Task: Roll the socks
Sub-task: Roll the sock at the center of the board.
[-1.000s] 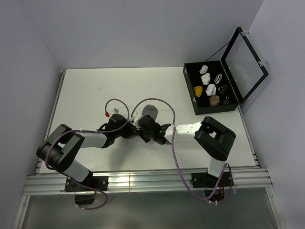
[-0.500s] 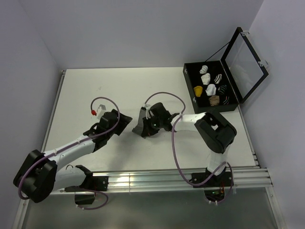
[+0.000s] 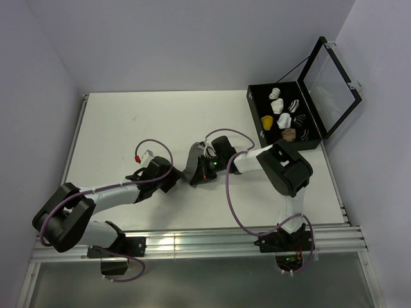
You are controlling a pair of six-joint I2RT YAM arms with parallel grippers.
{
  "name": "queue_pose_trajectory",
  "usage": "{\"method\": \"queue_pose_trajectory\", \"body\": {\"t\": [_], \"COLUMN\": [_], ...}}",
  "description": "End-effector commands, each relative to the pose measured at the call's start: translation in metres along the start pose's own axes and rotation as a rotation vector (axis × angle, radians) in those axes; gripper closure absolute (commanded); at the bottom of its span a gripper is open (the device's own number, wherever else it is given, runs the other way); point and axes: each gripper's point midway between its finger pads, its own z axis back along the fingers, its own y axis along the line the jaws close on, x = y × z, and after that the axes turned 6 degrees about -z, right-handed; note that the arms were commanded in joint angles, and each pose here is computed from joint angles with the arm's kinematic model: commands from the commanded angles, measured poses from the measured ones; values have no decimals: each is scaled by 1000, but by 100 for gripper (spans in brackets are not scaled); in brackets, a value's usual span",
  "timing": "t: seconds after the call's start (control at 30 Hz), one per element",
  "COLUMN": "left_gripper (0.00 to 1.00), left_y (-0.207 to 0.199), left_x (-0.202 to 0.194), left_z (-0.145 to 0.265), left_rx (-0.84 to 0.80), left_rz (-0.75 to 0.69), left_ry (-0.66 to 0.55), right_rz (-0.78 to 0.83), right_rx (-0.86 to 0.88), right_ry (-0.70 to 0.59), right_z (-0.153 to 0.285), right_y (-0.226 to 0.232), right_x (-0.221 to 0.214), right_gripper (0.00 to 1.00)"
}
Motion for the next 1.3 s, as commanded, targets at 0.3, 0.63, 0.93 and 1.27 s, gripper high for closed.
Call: {"method": "queue_pose_trajectory", "body": {"t": [0.3,0.63,0.93,1.27], "left_gripper": [57,87,96,98], "left_y": [2,0,-2,-8], "left_x": [-5,-9,-8,-8], "left_z": [-17,-23,-23,-17], "left_rx": [32,50,79,91], "left_rz": [-27,-88,-165,-239], "left_ry": [6,31,49,60], "right_rz": [-54,109,197,184], "right_rx": [-24,-52,-167,-296], "right_ry": [34,-41,-190,-202], "right_z": [-1,19,51,31], "right_y": [-15,0,18,-14], "right_x": [-12,2,42,80], "right_gripper": [100,72,62,63]}}
